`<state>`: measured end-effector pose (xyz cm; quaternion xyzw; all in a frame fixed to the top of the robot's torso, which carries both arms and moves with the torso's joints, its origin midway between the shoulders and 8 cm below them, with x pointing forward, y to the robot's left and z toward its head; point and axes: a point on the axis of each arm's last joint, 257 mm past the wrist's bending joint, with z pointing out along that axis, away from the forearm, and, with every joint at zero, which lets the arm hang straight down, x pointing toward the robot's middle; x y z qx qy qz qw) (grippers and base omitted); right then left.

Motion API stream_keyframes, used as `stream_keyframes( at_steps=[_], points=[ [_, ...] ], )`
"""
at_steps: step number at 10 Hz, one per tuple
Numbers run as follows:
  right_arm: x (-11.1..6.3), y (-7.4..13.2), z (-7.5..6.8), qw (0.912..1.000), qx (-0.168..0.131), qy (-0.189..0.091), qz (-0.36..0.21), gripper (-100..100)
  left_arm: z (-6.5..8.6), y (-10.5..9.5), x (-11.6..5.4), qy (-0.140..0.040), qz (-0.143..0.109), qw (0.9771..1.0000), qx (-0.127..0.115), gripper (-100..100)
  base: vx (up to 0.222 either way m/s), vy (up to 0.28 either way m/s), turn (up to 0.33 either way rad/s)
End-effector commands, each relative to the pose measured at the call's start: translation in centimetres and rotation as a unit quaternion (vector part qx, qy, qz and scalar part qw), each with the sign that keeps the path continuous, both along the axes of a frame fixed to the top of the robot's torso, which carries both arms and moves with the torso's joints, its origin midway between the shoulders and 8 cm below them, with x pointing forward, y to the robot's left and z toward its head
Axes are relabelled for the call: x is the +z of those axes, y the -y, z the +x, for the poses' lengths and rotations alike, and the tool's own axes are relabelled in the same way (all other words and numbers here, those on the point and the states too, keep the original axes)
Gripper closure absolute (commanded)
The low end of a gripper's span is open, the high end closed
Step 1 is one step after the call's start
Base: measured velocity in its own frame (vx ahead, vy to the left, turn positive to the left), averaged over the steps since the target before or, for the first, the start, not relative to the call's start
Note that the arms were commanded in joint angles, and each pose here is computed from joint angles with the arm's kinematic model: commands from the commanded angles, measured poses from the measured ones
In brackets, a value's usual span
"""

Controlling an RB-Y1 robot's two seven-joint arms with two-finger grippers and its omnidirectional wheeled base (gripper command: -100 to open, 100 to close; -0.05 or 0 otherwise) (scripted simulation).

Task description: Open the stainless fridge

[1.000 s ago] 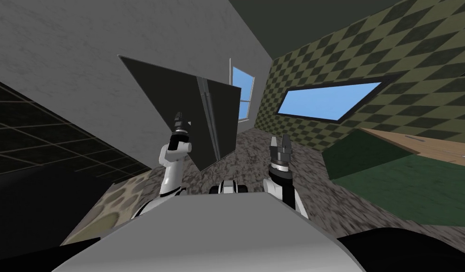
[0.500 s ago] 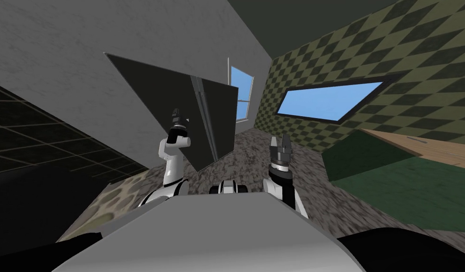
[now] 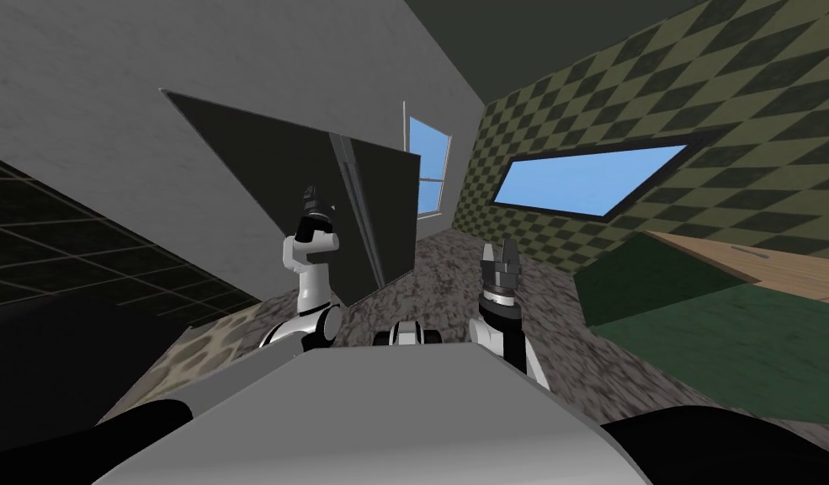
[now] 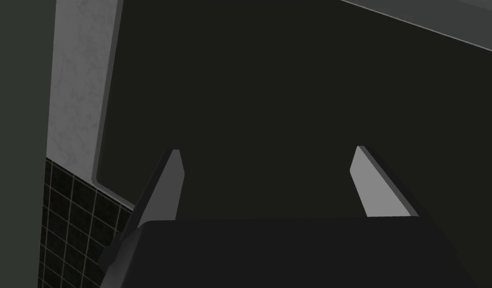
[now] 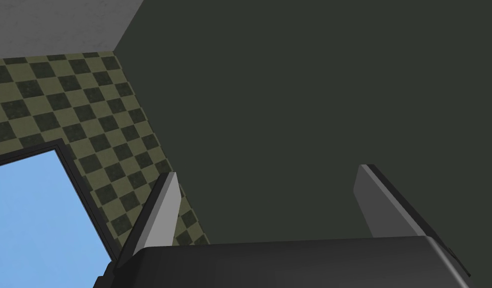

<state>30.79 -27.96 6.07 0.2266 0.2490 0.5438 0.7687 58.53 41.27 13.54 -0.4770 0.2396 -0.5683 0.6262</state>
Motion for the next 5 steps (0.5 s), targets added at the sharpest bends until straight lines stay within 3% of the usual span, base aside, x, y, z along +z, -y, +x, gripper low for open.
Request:
stream_keyframes(
  at_steps=[1,2,3,4,5],
  points=[
    [0.0,0.0,0.0,1.0000,0.000,0.000,0.000,0,1.0,-0.8,0.6,-0.012,-0.026,0.9996,0.006,-100,0.035,-0.083,0.015],
    [0.0,0.0,0.0,1.0000,0.000,0.000,0.000,0,1.0,-0.4,1.9,-0.003,-0.028,0.9996,0.002,-100,0.031,-0.093,0.019],
    [0.0,0.0,0.0,1.0000,0.000,0.000,0.000,0,1.7,-1.6,1.4,-0.017,-0.048,0.9987,0.010,-100,0.046,-0.131,0.025],
    [0.0,0.0,0.0,1.0000,0.000,0.000,0.000,0,1.8,-1.0,2.8,-0.009,-0.050,0.9987,0.005,-100,0.042,-0.107,0.018],
    [0.0,0.0,0.0,1.0000,0.000,0.000,0.000,0,2.4,-2.2,2.1,-0.025,-0.070,0.9971,0.012,-100,0.051,-0.115,0.019]
  ],
)
